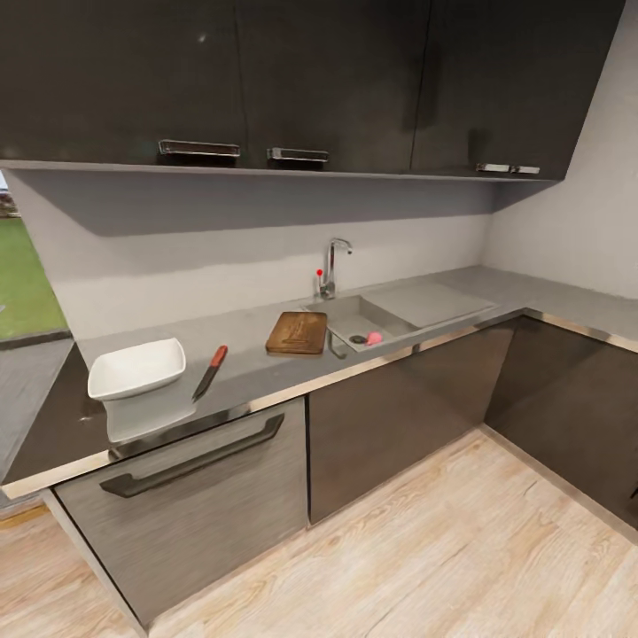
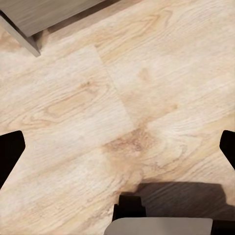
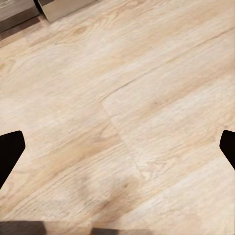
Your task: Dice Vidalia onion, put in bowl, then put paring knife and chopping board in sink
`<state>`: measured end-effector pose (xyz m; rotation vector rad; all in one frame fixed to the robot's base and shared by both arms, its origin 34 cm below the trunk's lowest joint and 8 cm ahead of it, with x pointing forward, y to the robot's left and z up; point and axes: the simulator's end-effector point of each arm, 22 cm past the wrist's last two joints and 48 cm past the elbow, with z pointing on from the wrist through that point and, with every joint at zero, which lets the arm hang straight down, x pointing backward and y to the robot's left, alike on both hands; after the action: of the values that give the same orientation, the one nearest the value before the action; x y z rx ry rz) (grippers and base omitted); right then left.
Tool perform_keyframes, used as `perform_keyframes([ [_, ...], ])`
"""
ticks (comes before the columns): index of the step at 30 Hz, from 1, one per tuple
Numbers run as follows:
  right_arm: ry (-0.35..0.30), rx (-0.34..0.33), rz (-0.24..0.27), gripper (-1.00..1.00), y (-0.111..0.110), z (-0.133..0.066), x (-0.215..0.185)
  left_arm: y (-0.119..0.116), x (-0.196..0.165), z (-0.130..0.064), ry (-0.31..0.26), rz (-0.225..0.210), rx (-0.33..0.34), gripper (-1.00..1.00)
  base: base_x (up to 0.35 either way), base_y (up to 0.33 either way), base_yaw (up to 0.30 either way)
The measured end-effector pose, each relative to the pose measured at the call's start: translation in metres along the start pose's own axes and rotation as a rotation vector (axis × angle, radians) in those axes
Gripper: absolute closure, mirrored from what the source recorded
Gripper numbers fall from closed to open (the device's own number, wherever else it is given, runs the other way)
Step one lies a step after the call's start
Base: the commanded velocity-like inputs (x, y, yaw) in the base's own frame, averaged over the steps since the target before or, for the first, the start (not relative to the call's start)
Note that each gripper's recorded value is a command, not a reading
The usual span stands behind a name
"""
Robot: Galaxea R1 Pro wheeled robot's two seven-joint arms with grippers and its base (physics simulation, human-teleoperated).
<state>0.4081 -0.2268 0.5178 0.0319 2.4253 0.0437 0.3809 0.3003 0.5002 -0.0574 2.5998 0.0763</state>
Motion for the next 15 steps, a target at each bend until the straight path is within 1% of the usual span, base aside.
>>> perform_keyframes([
  [6,0.0,-0.001,0.003,-1.0,0.001,0.0,0.0,0.0,0.0,0.0,0.001,-0.001,-0.001,-1.0,0.0,0.0,0.0],
  [9,-0.024,-0.001,-0.001,-1.0,0.002,0.001,-0.011,0.0,0.005,0.0,0.011,-0.001,-0.001,-1.0,0.0,0.0,0.0],
  [11,-0.065,0.003,-0.004,-1.0,0.001,0.003,-0.031,0.0,0.006,0.0,0.012,0.0,0.0,-1.0,0.0,0.0,0.0],
  [13,-0.144,0.006,-0.004,-1.0,0.001,0.005,-0.07,0.0,0.007,0.0,0.015,-0.001,0.0,-1.0,0.0,0.0,0.0],
  [14,-0.166,0.007,-0.004,-1.0,0.001,0.005,-0.082,0.0,0.008,0.0,0.017,-0.001,0.0,-1.0,0.0,0.0,0.0],
  [15,-0.2,0.009,-0.004,-1.0,0.001,0.004,-0.102,0.0,0.01,0.0,0.022,-0.001,0.0,-1.0,0.0,0.0,0.0],
])
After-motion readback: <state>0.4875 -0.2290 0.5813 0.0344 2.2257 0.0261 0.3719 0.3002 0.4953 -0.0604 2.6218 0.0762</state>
